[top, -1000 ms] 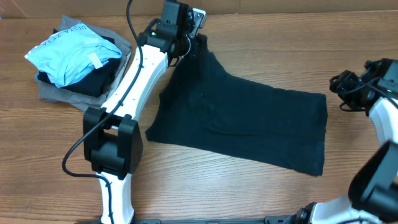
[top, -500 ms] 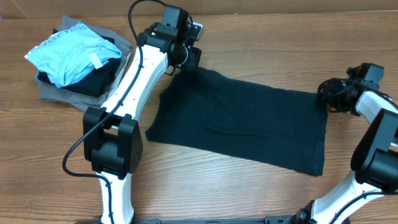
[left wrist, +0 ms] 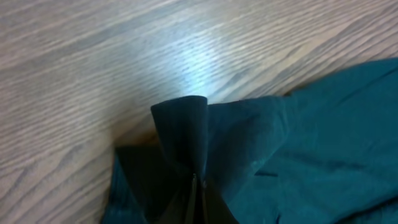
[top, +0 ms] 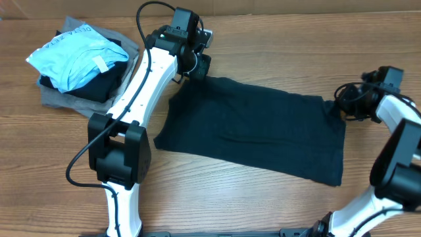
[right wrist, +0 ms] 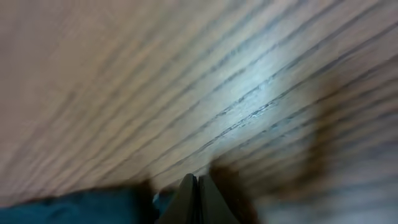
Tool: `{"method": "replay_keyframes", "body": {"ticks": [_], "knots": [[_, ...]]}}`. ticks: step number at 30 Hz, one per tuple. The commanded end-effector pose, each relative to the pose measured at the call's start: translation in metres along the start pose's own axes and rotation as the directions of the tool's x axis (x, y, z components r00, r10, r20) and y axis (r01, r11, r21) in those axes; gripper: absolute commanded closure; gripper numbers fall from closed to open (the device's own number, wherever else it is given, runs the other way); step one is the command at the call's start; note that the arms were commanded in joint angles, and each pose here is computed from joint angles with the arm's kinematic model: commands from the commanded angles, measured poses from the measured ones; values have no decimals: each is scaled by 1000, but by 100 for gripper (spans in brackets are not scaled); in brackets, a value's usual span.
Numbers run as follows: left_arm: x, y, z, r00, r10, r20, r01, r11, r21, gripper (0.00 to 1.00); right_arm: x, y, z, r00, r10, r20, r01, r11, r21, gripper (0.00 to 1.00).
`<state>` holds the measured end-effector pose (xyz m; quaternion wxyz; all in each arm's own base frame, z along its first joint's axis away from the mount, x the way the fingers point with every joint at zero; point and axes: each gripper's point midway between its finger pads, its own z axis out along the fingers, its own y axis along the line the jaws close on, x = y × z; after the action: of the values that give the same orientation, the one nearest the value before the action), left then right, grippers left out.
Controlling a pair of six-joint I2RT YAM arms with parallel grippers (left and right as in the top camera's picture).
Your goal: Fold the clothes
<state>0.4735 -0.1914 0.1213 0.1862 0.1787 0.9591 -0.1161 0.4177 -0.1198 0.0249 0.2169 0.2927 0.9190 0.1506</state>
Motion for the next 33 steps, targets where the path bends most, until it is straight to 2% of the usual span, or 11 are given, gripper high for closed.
{"method": "replay_keyframes", "body": {"ticks": [1,7,12,16,22,27,30,33], "knots": [[-1,5,-7,1000,6,3,-6,1000,-30,96,-32,29,-54,989,-41,141,49,998,-51,96],[4,7,-7,1000,0,-18,0,1000,-30,96,-31,34,-81,985,-47,167,52,998,-28,96],[22,7,-11,996,-12,-88,9,999,-39,96,-2,12,-78,998,22,57,-26,997,70,96],[44,28,-26,984,-56,-166,32,989,-144,96,32,2,-80,985,161,-61,-152,980,127,96],[65,52,-49,965,-140,-220,101,978,-181,96,65,-8,-87,958,230,-172,-194,960,204,96],[74,49,-50,954,-153,-257,126,985,-119,96,86,-33,-98,937,285,-203,-199,912,360,96],[78,46,-48,951,-152,-269,127,986,-109,96,92,-56,-110,931,326,-165,-207,843,497,96],[84,37,-43,945,-144,-294,125,989,-82,95,95,-59,-113,928,331,-169,-202,831,519,96]]}}
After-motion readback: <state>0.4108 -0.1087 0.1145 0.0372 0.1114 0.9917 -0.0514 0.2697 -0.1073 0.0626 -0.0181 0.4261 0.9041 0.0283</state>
